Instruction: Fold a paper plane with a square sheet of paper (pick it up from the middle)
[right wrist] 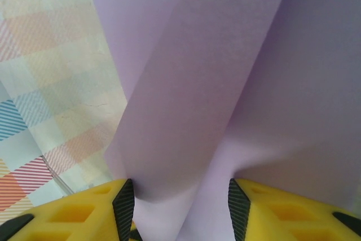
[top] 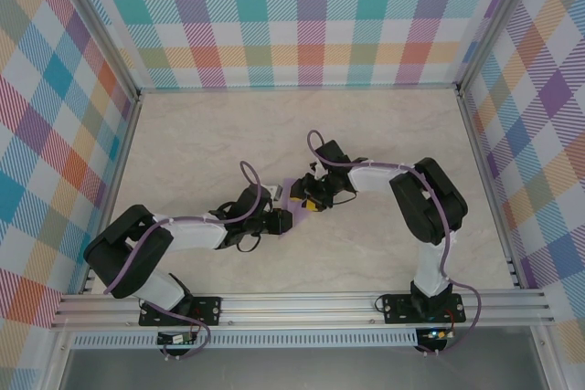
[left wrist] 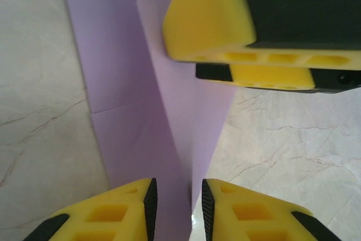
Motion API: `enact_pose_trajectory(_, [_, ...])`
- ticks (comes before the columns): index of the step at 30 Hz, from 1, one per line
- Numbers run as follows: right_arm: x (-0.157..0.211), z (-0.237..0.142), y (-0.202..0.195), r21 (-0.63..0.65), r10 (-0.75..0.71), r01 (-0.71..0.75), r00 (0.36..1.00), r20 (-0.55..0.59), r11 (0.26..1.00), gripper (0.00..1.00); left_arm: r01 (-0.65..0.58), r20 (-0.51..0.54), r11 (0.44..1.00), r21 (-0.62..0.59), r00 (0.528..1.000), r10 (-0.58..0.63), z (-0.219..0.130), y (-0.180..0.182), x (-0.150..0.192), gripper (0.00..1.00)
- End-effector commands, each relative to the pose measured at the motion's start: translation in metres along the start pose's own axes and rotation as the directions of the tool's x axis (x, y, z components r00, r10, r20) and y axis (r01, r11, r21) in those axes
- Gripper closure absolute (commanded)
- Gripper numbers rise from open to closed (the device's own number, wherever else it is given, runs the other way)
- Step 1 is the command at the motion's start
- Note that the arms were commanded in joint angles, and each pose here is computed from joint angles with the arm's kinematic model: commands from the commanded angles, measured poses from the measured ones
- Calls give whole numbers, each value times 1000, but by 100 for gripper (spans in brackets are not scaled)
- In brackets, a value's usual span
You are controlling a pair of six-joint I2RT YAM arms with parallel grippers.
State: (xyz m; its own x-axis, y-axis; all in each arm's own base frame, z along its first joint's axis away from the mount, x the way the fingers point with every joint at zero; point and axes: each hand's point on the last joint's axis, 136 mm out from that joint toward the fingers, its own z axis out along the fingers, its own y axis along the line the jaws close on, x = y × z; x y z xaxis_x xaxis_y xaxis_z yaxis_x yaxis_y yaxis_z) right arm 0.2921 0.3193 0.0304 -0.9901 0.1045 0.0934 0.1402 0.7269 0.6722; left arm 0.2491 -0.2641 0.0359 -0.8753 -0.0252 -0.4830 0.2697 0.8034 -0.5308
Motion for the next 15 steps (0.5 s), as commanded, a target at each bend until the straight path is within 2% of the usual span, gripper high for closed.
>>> enact_pose_trajectory(1, [0,8,-11,38,8,-7,1000,-22,999,49,43,-5,999,-17,999,-43,-4,3,-5,66])
enact_pose_trajectory(5, [1,11,-18,82,16,-13,999,-28,997,46,87,10,995,-37,996,-87,-11,7,-9,52])
enact_pose_trajectory(9, [2,12,-22,124,19,-16,1000,-22,992,41,154,75,987,-55,986,-150,-29,12,-21,41])
enact_pose_trajectory(12, [3,13,-26,163,22,-19,1000,-18,987,38,189,111,982,-24,976,-185,-41,9,-29,42])
enact_pose_trajectory(15, [4,13,-30,192,35,-32,999,-16,981,37,190,105,981,26,976,-192,-45,-1,-33,48])
